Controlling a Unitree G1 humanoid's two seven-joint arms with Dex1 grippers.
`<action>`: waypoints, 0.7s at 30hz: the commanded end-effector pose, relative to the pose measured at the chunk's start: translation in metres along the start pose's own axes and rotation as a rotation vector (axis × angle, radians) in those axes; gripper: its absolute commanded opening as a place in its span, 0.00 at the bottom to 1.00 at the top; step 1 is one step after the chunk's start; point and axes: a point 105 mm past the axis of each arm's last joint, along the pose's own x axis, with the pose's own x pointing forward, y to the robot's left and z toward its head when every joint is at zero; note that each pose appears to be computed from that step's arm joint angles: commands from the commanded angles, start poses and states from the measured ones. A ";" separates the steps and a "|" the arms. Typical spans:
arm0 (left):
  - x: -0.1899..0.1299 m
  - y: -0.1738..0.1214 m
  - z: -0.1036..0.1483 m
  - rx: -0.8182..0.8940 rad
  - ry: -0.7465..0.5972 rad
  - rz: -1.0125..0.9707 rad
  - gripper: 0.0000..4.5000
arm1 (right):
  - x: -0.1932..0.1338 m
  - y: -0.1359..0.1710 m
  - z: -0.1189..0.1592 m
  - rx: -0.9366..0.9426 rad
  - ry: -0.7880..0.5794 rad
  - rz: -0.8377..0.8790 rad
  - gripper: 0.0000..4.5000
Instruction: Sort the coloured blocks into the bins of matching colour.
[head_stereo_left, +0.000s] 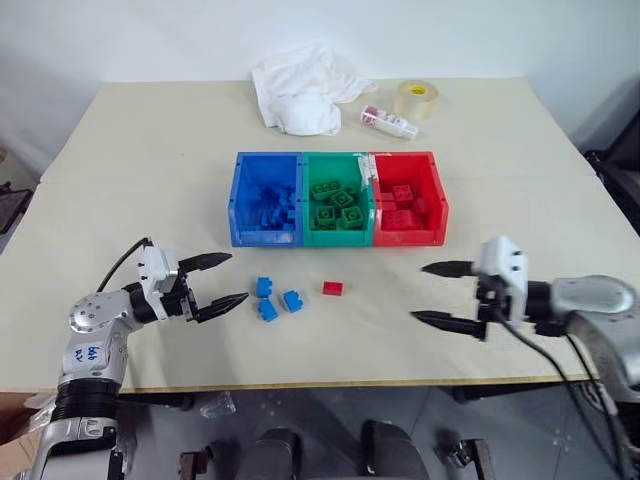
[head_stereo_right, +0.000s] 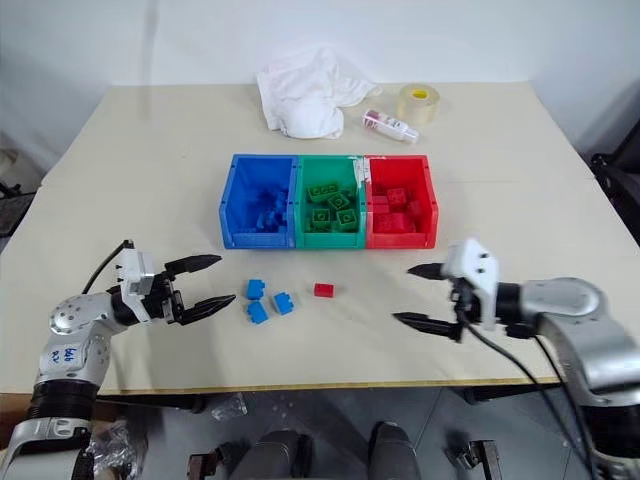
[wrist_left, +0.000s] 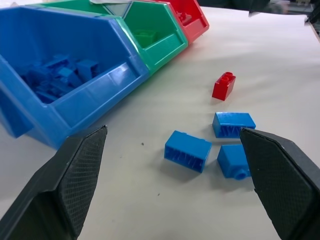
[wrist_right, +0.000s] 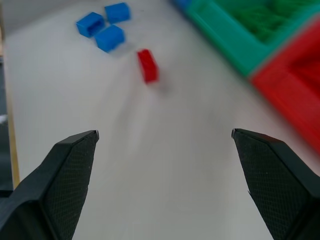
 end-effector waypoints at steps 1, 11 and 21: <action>-0.007 -0.001 0.010 0.044 -0.011 0.022 1.00 | 0.032 -0.003 0.005 -0.023 -0.003 0.037 0.99; -0.021 -0.019 0.010 0.034 -0.007 0.089 1.00 | 0.094 -0.005 0.005 -0.045 -0.021 0.126 0.91; -0.024 -0.025 0.008 0.020 -0.002 0.110 1.00 | 0.101 -0.007 0.009 -0.067 -0.050 0.105 0.15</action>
